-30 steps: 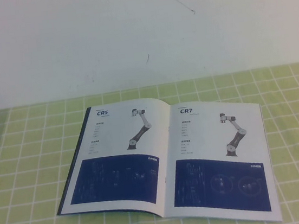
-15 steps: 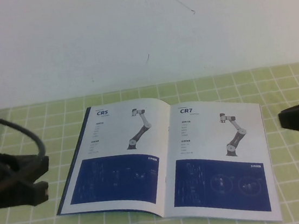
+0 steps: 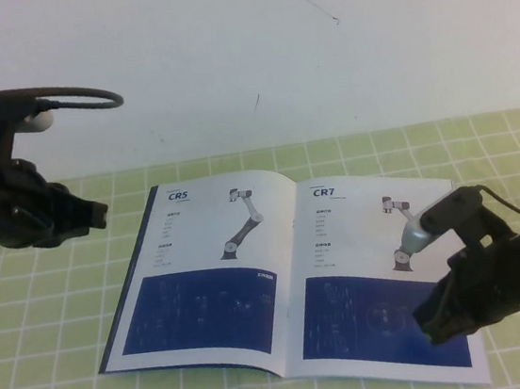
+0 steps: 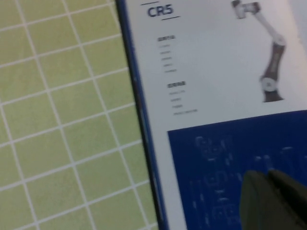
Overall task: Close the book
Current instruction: 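Close the open booklet and leave it lying on the table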
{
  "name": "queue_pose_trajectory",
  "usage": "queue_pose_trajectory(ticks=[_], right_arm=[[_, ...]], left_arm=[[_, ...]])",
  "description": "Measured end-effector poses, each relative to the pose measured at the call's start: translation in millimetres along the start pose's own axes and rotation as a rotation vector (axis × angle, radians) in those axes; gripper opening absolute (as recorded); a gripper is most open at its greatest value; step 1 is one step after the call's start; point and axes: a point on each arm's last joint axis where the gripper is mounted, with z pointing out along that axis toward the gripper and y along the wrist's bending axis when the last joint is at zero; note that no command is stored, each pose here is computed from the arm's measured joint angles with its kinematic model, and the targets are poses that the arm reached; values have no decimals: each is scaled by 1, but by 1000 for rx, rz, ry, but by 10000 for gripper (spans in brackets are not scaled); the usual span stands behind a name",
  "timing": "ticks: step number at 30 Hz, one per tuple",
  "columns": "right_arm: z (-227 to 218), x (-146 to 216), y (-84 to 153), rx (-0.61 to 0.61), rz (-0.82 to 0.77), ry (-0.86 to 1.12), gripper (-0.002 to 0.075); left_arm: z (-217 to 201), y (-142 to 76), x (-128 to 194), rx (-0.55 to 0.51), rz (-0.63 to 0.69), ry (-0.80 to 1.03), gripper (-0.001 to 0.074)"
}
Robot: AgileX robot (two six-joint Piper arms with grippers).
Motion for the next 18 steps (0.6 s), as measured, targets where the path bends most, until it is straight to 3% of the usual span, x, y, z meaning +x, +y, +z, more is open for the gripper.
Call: queue_pose_trajectory(ticks=[4,10,18], right_arm=[[19,10,-5,-6,24,63,-3],[22,11,-6,-16,32,75,-3],[23,12,-4,-36,43,84,-3]], left_arm=[[31,12,-9,-63,-12,95,-3],[77,18,3,-114,-6,254,-3],[121,25,9,-191,21,284,-3]])
